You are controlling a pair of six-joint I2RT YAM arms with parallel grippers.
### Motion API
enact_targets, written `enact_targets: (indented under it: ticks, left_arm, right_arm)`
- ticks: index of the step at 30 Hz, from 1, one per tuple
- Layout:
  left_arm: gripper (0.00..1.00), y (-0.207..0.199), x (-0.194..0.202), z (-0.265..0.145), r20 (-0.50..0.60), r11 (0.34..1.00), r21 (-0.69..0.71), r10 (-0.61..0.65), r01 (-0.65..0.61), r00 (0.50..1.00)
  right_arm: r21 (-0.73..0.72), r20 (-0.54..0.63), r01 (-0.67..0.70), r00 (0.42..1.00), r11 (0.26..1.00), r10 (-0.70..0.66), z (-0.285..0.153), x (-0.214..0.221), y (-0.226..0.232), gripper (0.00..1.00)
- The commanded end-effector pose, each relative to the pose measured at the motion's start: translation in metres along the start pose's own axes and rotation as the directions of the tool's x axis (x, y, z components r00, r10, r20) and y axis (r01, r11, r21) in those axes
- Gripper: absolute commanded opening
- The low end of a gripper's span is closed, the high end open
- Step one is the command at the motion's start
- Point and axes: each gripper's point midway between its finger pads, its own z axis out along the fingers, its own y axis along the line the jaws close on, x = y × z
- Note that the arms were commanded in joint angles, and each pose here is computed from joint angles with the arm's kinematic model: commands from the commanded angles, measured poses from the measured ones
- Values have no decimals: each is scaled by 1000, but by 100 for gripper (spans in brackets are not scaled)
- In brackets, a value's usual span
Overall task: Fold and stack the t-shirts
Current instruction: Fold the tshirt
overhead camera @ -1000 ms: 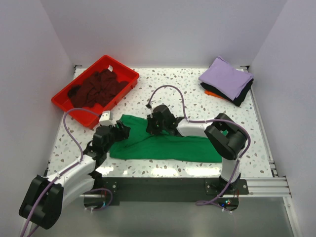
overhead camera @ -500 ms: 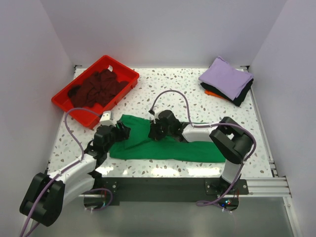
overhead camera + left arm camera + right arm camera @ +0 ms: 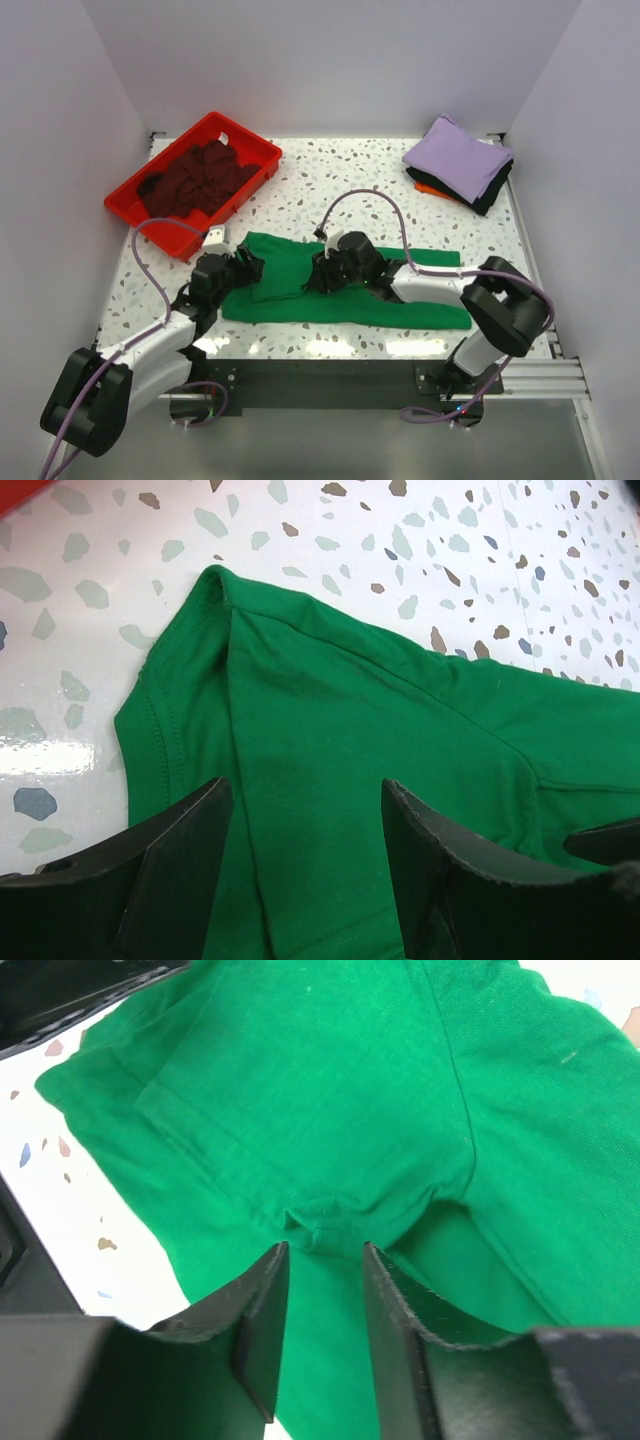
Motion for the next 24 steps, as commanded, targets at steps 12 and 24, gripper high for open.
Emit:
enact_targets:
  ticks: [12,24]
  left_arm:
    - [68,-5,-14,3,47,999,9,31,-31,998]
    - [68,-7,-13,3,45,999,23,32,-33,998]
  right_arm:
    - [-48,127,76,990,996,-69,6,-51,20,47]
    - [-92,40,36,999,995,-32,32,-18,25,47]
